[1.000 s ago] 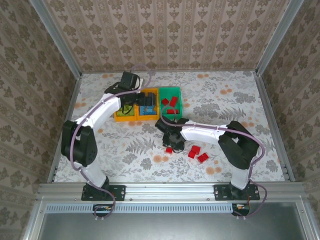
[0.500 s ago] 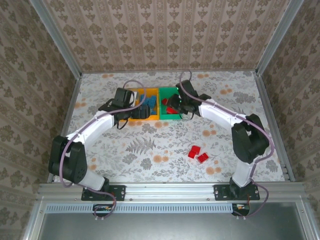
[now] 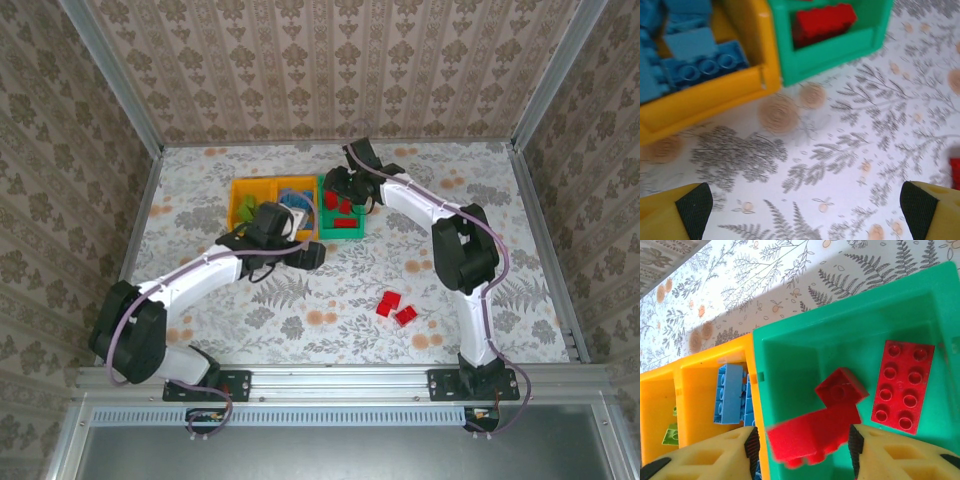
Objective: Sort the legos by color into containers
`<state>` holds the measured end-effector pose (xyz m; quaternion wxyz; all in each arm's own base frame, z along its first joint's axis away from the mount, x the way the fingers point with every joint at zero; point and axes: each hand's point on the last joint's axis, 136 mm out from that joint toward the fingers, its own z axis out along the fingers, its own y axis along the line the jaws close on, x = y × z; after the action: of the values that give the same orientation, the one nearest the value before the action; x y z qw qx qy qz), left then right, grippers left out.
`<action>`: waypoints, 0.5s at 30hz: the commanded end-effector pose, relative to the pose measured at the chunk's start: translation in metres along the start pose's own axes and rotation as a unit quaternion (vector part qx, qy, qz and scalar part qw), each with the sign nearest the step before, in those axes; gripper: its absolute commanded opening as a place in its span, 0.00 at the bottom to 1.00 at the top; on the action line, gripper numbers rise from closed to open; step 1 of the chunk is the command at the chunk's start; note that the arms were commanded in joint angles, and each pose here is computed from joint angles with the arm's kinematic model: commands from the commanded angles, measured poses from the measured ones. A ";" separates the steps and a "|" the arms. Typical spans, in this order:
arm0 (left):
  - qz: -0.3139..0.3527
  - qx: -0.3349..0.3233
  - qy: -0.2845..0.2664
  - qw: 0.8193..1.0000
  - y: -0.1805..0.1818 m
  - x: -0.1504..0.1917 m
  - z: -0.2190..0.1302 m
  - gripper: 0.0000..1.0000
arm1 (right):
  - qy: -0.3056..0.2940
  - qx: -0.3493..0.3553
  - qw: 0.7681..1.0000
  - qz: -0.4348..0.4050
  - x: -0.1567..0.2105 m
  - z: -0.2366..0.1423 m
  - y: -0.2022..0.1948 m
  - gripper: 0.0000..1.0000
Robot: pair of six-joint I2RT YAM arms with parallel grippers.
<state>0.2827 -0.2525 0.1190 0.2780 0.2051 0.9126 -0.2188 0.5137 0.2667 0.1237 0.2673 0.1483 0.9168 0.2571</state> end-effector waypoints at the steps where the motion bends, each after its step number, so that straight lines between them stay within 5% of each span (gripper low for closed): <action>1: 0.038 0.033 -0.014 0.999 -0.023 0.002 -0.003 1.00 | -0.006 0.020 1.000 -0.009 -0.011 -0.004 -0.004 0.60; 9: 0.110 0.092 0.016 0.990 -0.084 0.021 0.009 0.99 | -0.034 -0.014 0.999 -0.021 -0.021 -0.047 0.013 0.86; 15: 0.166 0.153 0.071 0.972 -0.141 0.044 0.030 0.92 | -0.076 0.001 0.996 -0.048 -0.020 -0.104 -0.002 0.94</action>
<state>0.2073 -0.3446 0.1047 0.2243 0.3635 0.8633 -0.2690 0.4802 0.2379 0.1619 0.2938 0.1305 0.9153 0.2428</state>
